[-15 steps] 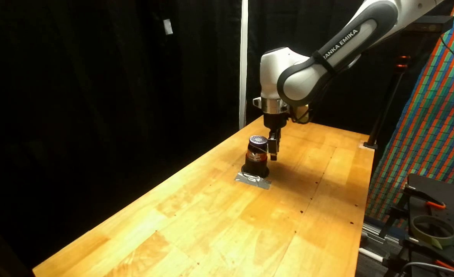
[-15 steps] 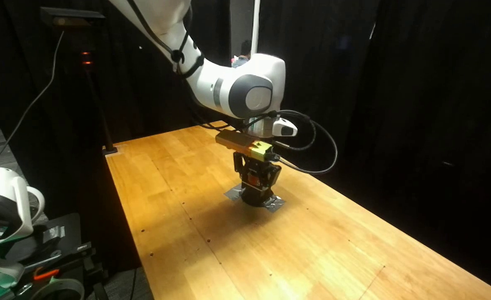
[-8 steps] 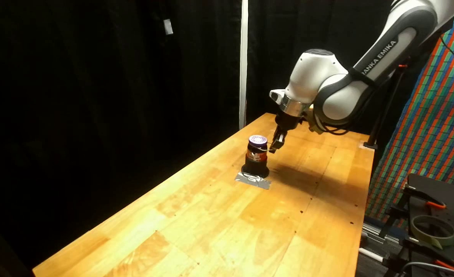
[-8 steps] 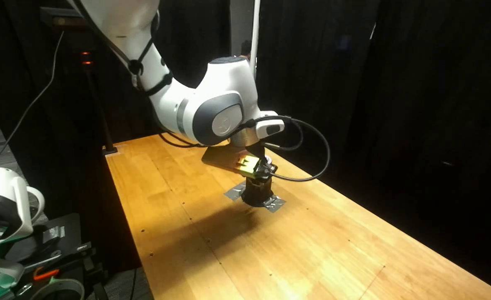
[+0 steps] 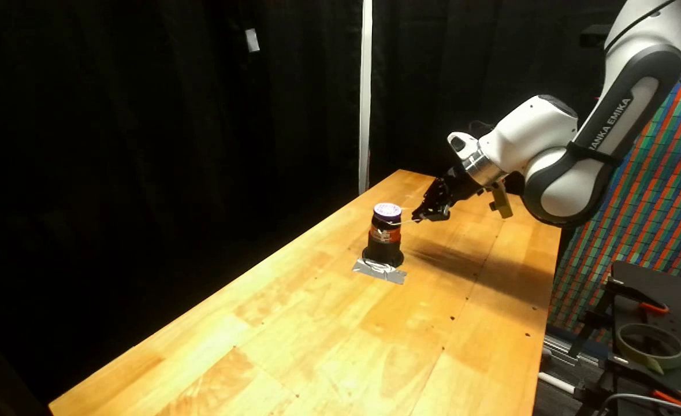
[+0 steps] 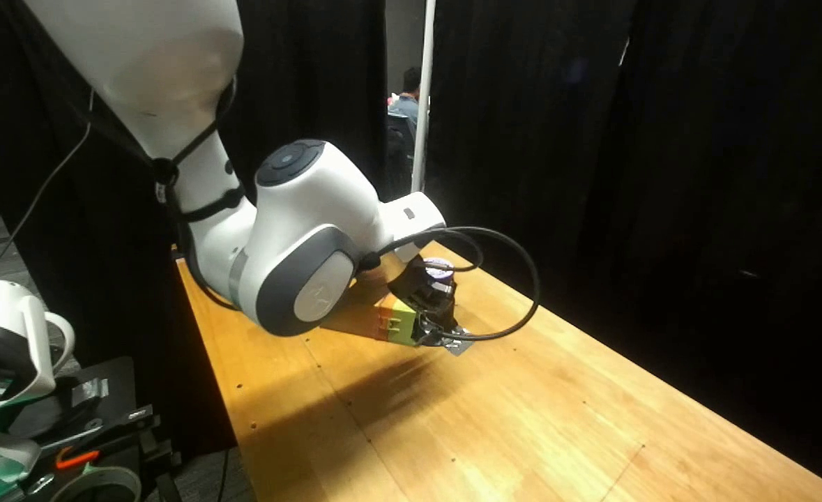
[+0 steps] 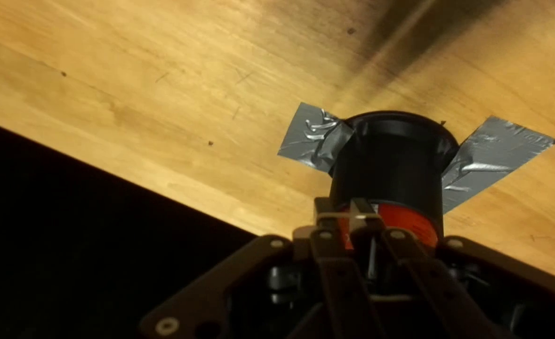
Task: Put the rubber band on the jar.
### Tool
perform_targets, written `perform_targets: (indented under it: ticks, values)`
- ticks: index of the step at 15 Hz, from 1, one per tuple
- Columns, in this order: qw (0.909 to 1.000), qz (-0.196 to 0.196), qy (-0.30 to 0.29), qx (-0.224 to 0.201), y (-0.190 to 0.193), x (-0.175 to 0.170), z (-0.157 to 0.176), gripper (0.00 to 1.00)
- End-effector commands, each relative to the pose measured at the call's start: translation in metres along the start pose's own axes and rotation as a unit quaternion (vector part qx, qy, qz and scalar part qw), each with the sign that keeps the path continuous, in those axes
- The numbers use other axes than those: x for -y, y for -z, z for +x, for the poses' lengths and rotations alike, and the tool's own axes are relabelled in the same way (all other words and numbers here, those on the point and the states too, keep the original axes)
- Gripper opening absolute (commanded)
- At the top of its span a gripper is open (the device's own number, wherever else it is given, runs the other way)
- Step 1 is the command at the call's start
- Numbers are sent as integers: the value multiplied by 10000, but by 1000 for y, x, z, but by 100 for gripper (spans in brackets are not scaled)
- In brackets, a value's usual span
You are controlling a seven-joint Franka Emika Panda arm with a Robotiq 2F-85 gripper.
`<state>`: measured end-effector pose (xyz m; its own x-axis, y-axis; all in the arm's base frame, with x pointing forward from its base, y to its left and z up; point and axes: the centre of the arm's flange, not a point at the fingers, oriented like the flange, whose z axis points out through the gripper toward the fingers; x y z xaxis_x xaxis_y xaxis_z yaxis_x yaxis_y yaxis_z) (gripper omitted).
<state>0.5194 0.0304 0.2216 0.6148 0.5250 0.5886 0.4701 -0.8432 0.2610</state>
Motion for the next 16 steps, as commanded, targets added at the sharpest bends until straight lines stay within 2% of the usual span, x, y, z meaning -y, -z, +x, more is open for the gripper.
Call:
perform_targets:
  ticks: [1,5,10,11,13,16]
  values:
    - [9949,-91,370,-935,4,1,-47,17]
    - [9792,186,773,-1869,5,6,-72,18]
    - [9524,411,1159,-2790,3,16,-113,17]
    - [9506,417,1186,-2838,-1,18,-114,17]
    - [9386,349,1307,-3173,-7,2,-100,17]
    - [9206,269,1408,-3633,-10,-13,-99,18]
